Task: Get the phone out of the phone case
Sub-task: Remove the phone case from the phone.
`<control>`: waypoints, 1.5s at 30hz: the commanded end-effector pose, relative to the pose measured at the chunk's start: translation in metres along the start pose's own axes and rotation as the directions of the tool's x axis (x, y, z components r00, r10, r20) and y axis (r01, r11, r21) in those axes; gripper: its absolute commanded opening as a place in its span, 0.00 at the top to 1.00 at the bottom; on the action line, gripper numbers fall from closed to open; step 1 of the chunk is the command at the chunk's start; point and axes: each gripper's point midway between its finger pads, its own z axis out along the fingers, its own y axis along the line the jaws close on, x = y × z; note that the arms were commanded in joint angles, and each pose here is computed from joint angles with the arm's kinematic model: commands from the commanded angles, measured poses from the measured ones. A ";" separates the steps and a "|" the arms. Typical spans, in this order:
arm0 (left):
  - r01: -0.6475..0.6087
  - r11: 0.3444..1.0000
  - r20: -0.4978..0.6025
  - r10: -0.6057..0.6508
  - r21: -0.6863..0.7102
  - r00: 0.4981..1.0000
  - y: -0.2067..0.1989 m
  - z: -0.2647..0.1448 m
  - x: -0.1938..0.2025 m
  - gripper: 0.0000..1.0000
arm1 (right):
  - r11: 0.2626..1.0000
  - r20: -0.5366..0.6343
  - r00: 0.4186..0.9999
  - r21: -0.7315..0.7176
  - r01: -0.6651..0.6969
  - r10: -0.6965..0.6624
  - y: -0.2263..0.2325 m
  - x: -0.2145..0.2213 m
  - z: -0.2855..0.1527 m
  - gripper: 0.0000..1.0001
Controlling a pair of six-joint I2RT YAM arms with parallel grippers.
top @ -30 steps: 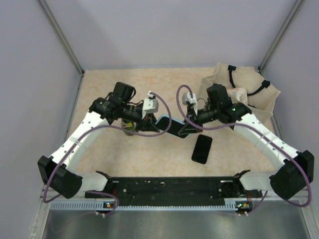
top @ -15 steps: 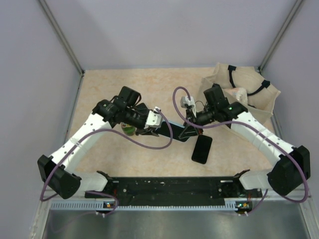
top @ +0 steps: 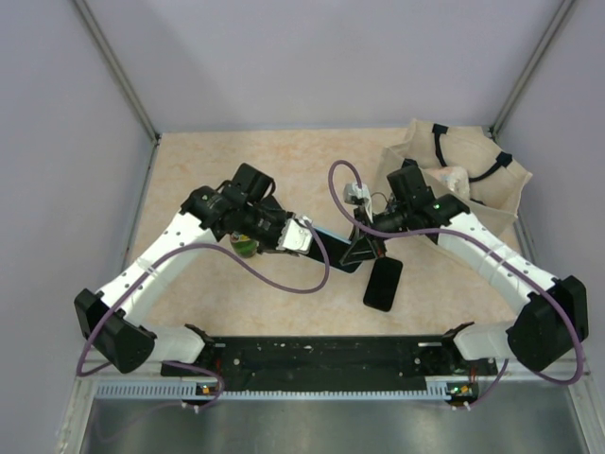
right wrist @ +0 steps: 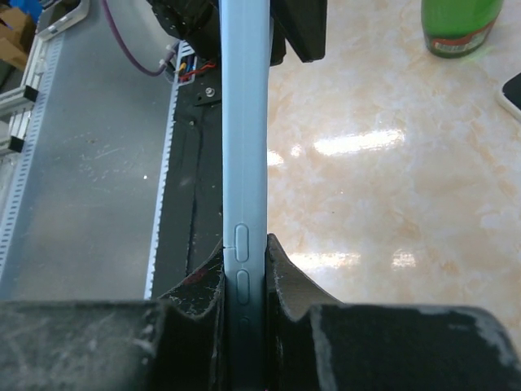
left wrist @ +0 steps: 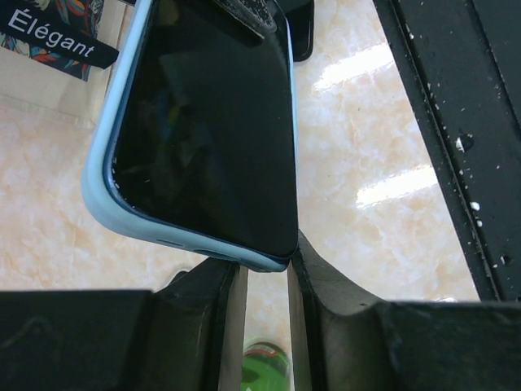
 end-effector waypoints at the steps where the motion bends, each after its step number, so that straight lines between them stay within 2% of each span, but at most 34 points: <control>1: -0.228 0.974 0.065 0.228 -0.018 0.971 0.017 0.017 -0.026 1.00 | 0.976 0.161 0.983 -0.186 0.115 -0.086 0.033 -0.049 0.000 1.00; 8: -0.244 0.968 0.049 0.246 -0.052 0.968 0.026 0.017 -0.027 1.00 | 0.972 0.167 0.983 -0.205 0.113 -0.079 0.036 -0.049 0.001 1.00; 20: -0.229 0.961 -0.060 0.222 -0.157 0.973 0.056 0.023 -0.005 1.00 | 0.964 0.187 0.981 -0.243 0.104 -0.058 0.044 -0.049 -0.001 1.00; 27: -0.163 0.968 -0.084 0.149 -0.189 0.985 0.058 0.018 0.000 1.00 | 0.973 0.186 0.979 -0.198 0.119 -0.082 0.042 -0.047 -0.002 1.00; 33: -0.064 0.979 -0.073 0.051 -0.196 0.996 0.045 0.007 0.001 0.99 | 0.988 0.170 0.978 -0.074 0.138 -0.124 0.026 -0.044 -0.007 1.00; 34: -0.053 0.981 -0.071 0.040 -0.188 0.997 0.041 0.005 0.001 0.94 | 0.989 0.164 0.978 -0.056 0.140 -0.129 0.023 -0.043 -0.008 1.00; 36: -0.037 0.984 -0.071 0.024 -0.174 0.997 0.033 0.002 0.001 0.76 | 0.989 0.155 0.978 -0.020 0.146 -0.141 0.019 -0.042 -0.008 1.00; 38: -0.018 0.985 -0.072 0.006 -0.170 0.997 0.028 -0.005 0.001 0.51 | 0.989 0.142 0.979 0.010 0.148 -0.148 0.014 -0.041 -0.009 1.00; 42: 0.039 0.983 -0.058 -0.050 -0.180 0.997 0.020 -0.024 0.002 0.25 | 0.986 0.130 0.977 0.051 0.161 -0.166 0.009 -0.041 -0.011 1.00; 43: 0.061 0.979 -0.044 -0.071 -0.196 0.997 0.021 -0.032 0.003 0.07 | 0.985 0.127 0.977 0.063 0.163 -0.170 0.007 -0.041 -0.011 1.00; 45: 0.093 0.972 -0.011 -0.098 -0.215 0.995 0.019 -0.044 0.000 0.05 | 0.980 0.116 0.976 0.089 0.175 -0.185 0.004 -0.041 -0.013 1.00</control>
